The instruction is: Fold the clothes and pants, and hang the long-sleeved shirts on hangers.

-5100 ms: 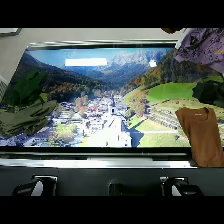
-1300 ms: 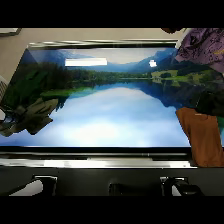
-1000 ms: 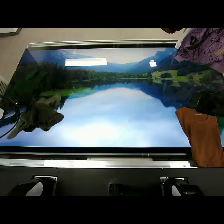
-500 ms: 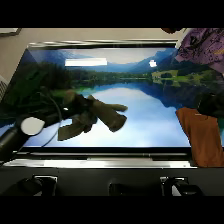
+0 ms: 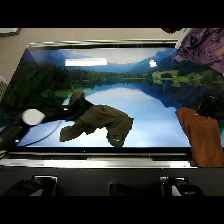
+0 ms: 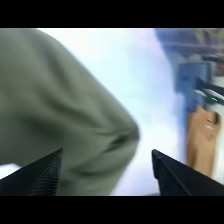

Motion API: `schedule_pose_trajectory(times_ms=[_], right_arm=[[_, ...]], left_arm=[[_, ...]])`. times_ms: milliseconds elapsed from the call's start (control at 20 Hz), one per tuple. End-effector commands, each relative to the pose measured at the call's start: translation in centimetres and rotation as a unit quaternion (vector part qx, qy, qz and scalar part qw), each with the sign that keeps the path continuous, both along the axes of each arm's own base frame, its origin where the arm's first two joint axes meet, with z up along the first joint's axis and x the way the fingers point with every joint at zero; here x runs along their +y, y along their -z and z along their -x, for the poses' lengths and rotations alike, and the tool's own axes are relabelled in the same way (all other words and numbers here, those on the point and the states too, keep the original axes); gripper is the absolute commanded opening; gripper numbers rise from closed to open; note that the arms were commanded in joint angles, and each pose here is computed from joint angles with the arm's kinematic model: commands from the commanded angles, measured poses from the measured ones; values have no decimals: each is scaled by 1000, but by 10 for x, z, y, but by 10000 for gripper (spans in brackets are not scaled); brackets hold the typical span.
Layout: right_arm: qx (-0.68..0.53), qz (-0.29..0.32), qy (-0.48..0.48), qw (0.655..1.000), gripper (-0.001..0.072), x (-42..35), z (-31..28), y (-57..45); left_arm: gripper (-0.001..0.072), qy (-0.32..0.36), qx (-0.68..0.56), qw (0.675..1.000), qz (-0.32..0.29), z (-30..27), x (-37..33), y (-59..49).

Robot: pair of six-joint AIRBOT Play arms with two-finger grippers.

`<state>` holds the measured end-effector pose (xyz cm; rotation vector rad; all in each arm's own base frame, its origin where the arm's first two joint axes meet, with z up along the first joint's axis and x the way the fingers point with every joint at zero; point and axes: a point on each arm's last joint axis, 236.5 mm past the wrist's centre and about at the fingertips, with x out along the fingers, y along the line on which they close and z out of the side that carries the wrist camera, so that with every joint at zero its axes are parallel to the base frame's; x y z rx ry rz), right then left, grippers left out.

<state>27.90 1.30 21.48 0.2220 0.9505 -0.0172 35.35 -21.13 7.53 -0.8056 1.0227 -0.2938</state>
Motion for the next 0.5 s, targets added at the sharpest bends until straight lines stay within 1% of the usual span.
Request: schedule_pose_trajectory(times_ms=[0, 50, 100, 150, 250, 300, 350, 450], right_arm=[[1, -6, 4, 1000, 187, 1, 1, 0], [1, -7, 3, 1000, 187, 2, 0, 0], [-1, -7, 3, 1000, 187, 2, 0, 0], [-1, -7, 3, 1000, 187, 2, -1, -1], [-1, -7, 3, 1000, 187, 2, 0, 0], [1, -8, 2, 1000, 187, 2, 0, 0], [4, -11, 0, 1000, 187, 4, 2, 1], [13, -13, -3, 1000, 187, 6, 5, 3]], left_arm=[[666, -24, 75, 992, -102, 52, 118, 8], [701, -40, 104, 987, -115, 72, 146, 19], [701, -58, 123, 984, -114, 88, 167, 32], [701, -76, 131, 983, -100, 99, 180, 46], [701, -95, 140, 985, -39, 112, 185, 75], [701, -114, 136, 984, -3, 113, 184, 89], [701, -140, 132, 981, 20, 112, 186, 104], [701, -157, 135, 978, 30, 118, 187, 130]])
